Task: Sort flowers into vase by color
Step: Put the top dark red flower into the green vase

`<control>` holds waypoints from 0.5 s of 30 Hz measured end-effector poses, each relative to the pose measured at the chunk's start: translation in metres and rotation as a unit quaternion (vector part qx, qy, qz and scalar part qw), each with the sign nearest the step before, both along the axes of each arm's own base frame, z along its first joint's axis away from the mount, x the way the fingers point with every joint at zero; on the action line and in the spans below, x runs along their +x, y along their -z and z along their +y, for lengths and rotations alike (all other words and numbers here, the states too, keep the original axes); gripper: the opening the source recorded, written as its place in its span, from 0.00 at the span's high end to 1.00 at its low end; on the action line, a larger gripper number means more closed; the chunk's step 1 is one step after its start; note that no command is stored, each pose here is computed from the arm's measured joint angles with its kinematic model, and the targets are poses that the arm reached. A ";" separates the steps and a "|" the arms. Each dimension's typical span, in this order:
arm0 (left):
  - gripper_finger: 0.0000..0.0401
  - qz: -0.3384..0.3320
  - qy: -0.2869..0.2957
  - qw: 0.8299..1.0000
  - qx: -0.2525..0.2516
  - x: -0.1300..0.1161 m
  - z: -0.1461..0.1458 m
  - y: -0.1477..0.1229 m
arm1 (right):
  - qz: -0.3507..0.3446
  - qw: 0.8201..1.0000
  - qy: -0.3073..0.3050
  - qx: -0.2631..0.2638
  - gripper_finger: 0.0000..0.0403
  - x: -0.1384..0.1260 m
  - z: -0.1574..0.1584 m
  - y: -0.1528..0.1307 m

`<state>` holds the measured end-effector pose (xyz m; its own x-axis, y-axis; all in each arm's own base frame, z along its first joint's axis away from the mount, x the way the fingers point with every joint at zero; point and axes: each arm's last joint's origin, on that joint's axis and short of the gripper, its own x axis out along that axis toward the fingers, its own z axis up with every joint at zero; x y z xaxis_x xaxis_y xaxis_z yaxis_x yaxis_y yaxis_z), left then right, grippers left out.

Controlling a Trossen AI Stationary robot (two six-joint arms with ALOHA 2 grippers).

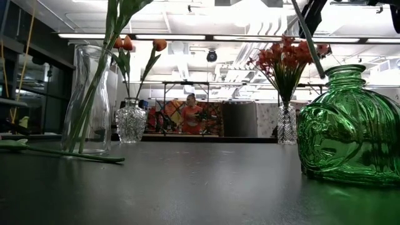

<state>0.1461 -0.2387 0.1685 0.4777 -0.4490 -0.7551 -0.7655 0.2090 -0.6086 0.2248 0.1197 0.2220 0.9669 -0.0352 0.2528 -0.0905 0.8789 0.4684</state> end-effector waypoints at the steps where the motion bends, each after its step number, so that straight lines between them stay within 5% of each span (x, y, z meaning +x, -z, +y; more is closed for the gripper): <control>1: 0.48 0.002 0.003 1.000 -0.003 0.000 0.000 0.000 | -0.005 1.000 -0.007 0.001 1.00 0.000 0.000 -0.001; 8: 0.48 0.011 0.013 1.000 -0.011 -0.001 -0.001 0.000 | -0.032 0.999 -0.031 0.006 1.00 -0.005 -0.001 -0.012; 15: 0.48 0.011 0.013 1.000 -0.010 -0.001 -0.001 0.000 | 0.019 0.999 -0.038 -0.002 1.00 -0.007 -0.003 -0.009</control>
<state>0.1453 -0.2398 0.1688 0.4488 -0.4766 -0.7559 -0.7734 0.2167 -0.5958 0.2179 0.1172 0.2311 0.9755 0.0407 0.2162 -0.1403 0.8722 0.4687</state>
